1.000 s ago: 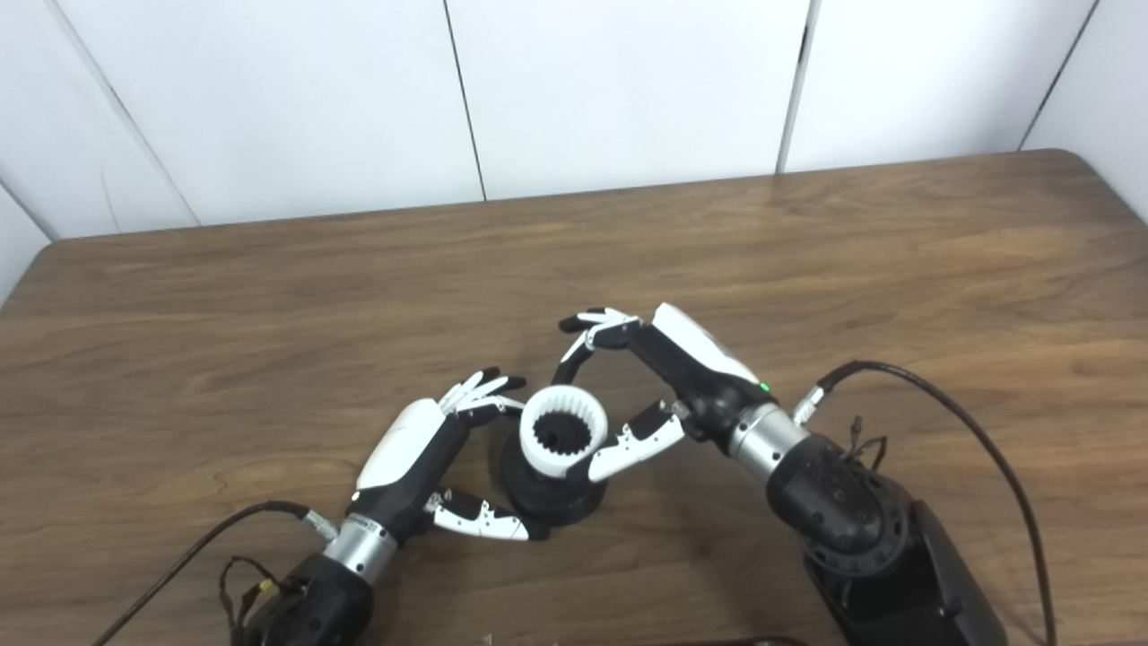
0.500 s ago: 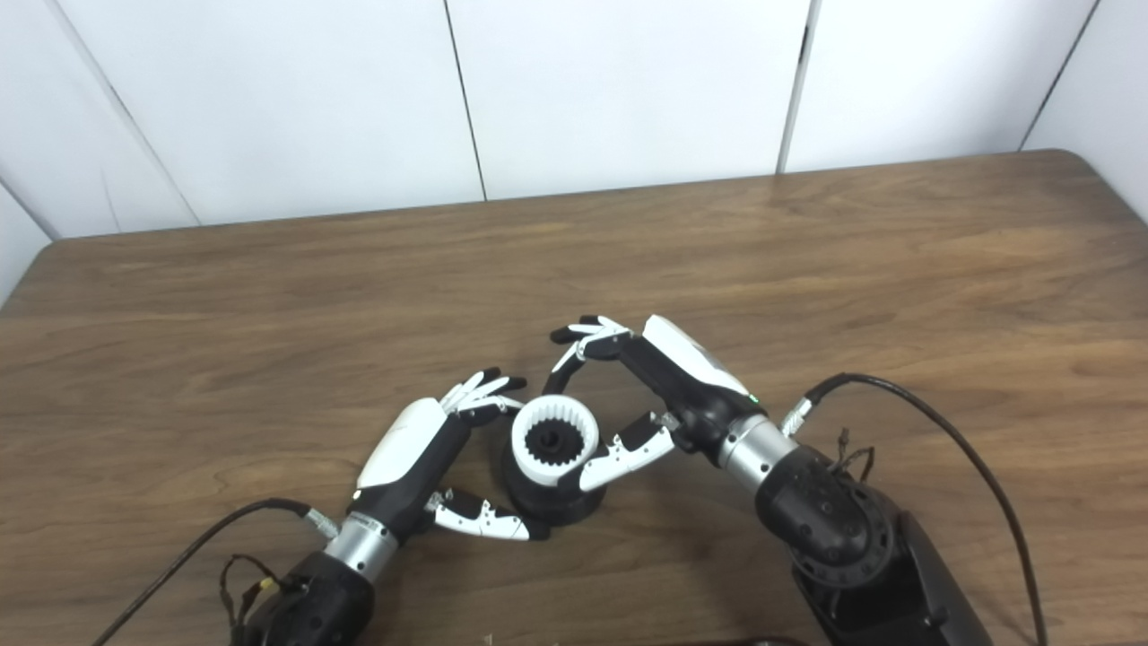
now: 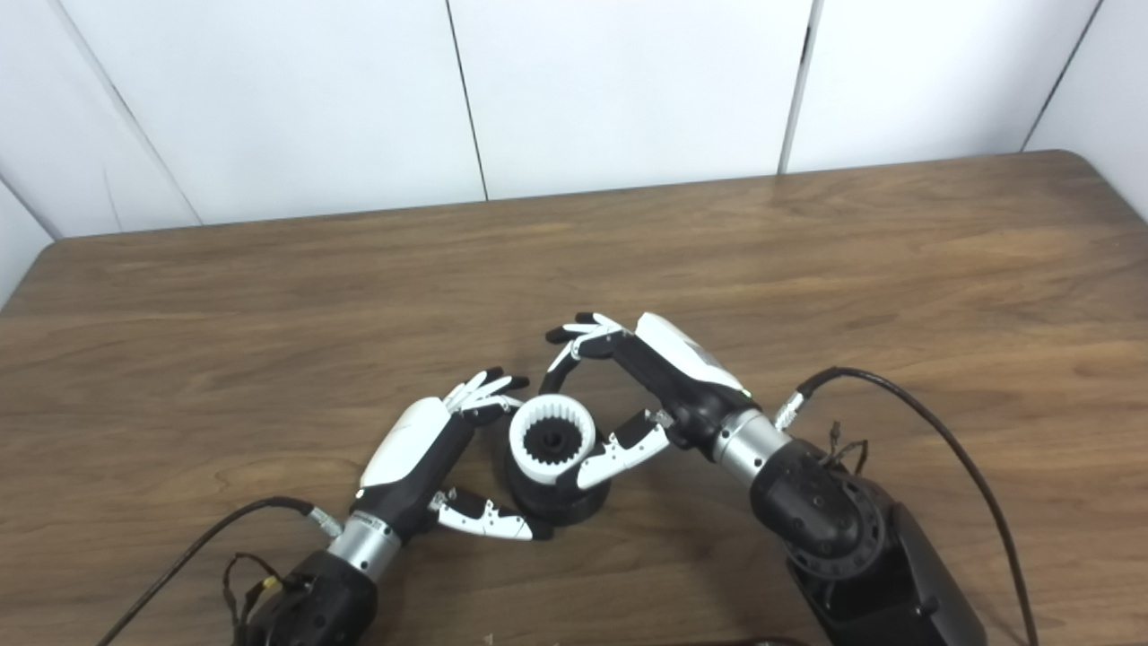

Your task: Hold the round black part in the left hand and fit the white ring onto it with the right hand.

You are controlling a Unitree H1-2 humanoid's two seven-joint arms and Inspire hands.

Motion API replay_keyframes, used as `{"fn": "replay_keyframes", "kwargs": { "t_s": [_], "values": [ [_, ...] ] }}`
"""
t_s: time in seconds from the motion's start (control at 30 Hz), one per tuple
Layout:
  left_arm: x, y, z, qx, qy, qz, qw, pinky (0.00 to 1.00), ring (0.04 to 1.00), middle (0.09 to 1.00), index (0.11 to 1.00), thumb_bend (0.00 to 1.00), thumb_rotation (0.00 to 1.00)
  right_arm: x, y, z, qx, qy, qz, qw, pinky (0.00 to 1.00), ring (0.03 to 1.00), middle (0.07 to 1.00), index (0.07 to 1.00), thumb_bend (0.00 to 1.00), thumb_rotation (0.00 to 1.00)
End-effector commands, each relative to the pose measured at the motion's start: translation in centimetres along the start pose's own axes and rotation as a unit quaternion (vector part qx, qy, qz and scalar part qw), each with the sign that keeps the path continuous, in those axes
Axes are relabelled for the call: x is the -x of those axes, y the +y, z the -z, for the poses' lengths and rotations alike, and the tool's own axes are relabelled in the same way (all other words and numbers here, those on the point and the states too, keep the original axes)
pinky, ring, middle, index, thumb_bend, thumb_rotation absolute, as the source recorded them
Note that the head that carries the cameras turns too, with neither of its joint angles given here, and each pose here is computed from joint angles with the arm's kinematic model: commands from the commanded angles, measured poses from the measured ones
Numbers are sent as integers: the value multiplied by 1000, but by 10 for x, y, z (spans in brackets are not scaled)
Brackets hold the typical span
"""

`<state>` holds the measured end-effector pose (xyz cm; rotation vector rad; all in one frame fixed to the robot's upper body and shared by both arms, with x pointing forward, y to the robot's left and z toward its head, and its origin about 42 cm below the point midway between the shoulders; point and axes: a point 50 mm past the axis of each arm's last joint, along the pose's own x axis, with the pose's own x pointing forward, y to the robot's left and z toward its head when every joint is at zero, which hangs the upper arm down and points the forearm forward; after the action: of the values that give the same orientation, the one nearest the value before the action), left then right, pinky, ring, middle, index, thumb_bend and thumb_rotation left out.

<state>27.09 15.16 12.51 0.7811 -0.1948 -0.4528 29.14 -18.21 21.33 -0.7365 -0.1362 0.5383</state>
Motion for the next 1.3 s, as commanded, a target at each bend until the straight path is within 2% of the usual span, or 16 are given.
{"fn": "replay_keyframes", "kwargs": {
  "t_s": [0.0,0.7,0.73,0.77,0.8,0.87,0.97,1.27],
  "values": [
    [-7,10,-12,-16,-24,-13,999,987,987,918,649,833,239,-6,-12,-13,18,-40,14,999,868,966,871,488,524,156],
    [-6,11,-17,-7,-23,-17,1000,984,989,918,657,841,242,-8,-18,-1,33,-28,8,999,881,963,872,492,523,158],
    [-6,11,-17,-7,-23,-17,1000,985,989,916,657,842,242,-8,-18,-1,36,-27,6,999,877,962,872,515,602,192],
    [-6,11,-17,-6,-23,-18,1000,985,987,913,656,846,241,-8,-18,0,37,-26,4,999,872,960,871,573,796,275],
    [-6,11,-17,-7,-23,-19,1000,987,986,912,656,848,240,-8,-18,0,38,-24,3,999,872,960,871,596,867,305],
    [-6,10,-18,-8,-23,-20,1000,987,983,908,656,854,239,-8,-19,0,38,-22,0,999,875,961,872,620,940,325],
    [-7,10,-17,-5,-24,-20,1000,990,983,904,661,866,243,-8,-19,0,49,-16,-11,999,875,964,877,644,992,368],
    [-7,12,-15,2,-20,-18,1000,1000,985,896,708,924,263,-7,-20,1,47,-10,-18,999,857,956,874,655,1000,388]
  ]
}}
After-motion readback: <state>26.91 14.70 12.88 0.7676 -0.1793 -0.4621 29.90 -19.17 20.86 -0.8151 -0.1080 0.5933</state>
